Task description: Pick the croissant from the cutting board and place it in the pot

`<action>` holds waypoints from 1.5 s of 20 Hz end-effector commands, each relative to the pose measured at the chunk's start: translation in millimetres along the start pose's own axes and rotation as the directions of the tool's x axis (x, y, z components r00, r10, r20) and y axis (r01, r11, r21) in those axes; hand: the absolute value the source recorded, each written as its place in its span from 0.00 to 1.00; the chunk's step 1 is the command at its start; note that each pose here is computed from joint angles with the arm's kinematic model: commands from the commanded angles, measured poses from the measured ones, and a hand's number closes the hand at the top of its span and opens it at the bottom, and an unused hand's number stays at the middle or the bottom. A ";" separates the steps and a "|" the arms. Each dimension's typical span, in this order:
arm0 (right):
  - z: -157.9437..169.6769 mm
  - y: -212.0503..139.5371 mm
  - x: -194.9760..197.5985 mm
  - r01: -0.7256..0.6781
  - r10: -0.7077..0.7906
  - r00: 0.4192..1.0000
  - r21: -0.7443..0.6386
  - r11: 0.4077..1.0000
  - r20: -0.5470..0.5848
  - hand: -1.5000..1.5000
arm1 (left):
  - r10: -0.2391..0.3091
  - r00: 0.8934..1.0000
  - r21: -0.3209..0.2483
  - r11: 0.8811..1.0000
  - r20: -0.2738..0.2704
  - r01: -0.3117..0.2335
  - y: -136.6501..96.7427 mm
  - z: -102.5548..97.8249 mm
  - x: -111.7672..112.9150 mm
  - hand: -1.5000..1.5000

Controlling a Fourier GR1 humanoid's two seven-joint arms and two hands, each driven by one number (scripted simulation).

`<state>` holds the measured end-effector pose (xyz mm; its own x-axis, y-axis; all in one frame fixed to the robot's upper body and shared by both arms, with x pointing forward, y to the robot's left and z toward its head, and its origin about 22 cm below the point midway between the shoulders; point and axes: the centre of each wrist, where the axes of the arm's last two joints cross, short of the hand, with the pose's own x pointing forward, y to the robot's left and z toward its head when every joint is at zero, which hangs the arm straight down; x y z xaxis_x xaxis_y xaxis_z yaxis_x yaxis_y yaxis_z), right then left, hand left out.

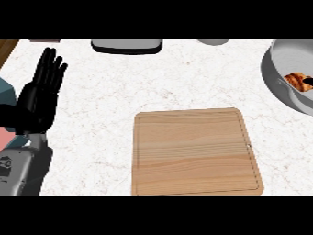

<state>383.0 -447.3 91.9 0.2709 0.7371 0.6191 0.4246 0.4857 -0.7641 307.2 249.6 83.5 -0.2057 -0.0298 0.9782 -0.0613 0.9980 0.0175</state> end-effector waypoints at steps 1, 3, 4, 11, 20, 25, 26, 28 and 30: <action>-4.2 -2.0 7.6 0.166 -0.162 0.985 -0.061 0.984 0.053 0.00 | -0.012 1.000 0.001 1.000 -0.003 0.012 14.1 10.3 -12.3 0.50; -10.6 -11.7 15.9 0.256 -0.255 0.967 -0.106 0.961 0.019 0.00 | -0.014 1.000 0.014 1.000 -0.002 0.014 11.8 -0.3 -4.4 0.50; -7.4 -5.4 11.0 0.268 -0.270 0.963 -0.116 0.957 -0.008 0.00 | -0.017 1.000 -0.001 1.000 -0.006 0.017 24.1 -10.4 8.2 0.50; -4.9 -42.5 -21.5 0.452 -0.468 0.884 -0.250 0.856 -0.005 0.00 | -0.005 1.000 0.015 1.000 0.009 0.005 20.4 2.2 3.4 0.50; 33.0 -96.9 -105.1 0.526 -0.534 0.842 -0.334 0.782 0.078 0.00 | -0.006 1.000 0.014 1.000 -0.011 0.007 12.5 0.7 -3.8 0.50; 48.9 -133.4 -130.7 0.523 -0.538 0.840 -0.366 0.770 0.069 0.00 | 0.009 1.000 0.008 1.000 -0.001 -0.009 22.6 -3.5 6.1 0.50; 44.9 -134.2 -125.9 0.537 -0.551 0.831 -0.368 0.759 0.076 0.00 | -0.004 1.000 0.011 1.000 -0.022 0.004 6.7 -5.4 5.8 0.50; 48.9 -128.4 -130.5 0.527 -0.542 0.837 -0.374 0.763 0.074 0.00 | -0.025 1.000 0.016 1.000 0.004 0.024 17.9 1.8 -3.4 0.50; 55.9 -123.9 -138.4 0.516 -0.533 0.843 -0.382 0.767 0.070 0.00 | -0.008 1.000 0.023 1.000 0.007 0.008 12.2 -4.0 4.6 0.50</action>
<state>256.2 -577.5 95.6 -0.0561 0.3891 0.9195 0.7816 0.5902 -0.2021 307.1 265.2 84.5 -0.2081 -0.0418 0.9772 -0.0779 0.9966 0.0260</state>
